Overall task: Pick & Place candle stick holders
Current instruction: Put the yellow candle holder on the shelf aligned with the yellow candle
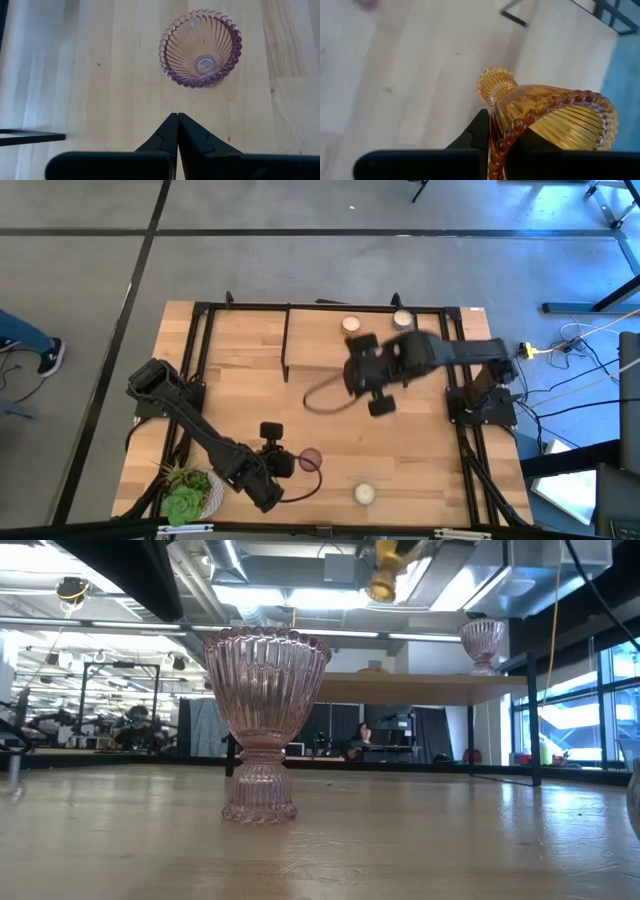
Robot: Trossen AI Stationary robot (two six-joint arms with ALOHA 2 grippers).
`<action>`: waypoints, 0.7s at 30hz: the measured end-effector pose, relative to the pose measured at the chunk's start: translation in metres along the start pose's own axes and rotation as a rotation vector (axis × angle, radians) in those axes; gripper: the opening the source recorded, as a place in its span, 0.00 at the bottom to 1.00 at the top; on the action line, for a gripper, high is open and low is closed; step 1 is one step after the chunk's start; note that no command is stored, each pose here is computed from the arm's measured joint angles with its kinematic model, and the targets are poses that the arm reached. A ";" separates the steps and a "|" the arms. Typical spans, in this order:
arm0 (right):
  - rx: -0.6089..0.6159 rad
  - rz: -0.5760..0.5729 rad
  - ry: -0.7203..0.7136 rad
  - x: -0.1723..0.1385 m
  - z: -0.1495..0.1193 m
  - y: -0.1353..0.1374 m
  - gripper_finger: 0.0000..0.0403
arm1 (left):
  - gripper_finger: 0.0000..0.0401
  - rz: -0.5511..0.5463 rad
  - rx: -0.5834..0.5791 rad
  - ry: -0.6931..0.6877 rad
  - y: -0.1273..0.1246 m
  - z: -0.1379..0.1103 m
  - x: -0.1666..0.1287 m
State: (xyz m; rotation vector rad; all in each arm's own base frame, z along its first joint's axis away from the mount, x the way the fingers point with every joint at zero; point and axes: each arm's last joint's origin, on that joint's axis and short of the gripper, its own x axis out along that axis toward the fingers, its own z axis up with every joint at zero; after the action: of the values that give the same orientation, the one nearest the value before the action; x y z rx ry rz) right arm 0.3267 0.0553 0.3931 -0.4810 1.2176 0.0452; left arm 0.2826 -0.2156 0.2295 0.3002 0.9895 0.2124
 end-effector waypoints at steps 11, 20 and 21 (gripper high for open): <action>0.066 -0.022 0.138 0.026 -0.024 -0.064 0.05 | 0.00 0.018 -0.013 0.001 -0.001 -0.002 -0.001; 0.027 0.021 0.209 0.055 -0.020 -0.066 0.05 | 0.00 0.018 -0.024 0.000 -0.001 -0.002 -0.001; 0.026 0.013 0.212 0.056 -0.020 -0.066 0.05 | 0.01 0.018 -0.024 0.000 -0.001 -0.002 -0.002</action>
State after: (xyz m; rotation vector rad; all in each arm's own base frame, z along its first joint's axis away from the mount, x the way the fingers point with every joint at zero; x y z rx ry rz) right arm 0.3477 -0.0241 0.3589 -0.4640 1.4277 -0.0106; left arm 0.2800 -0.2164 0.2293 0.2869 0.9843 0.2404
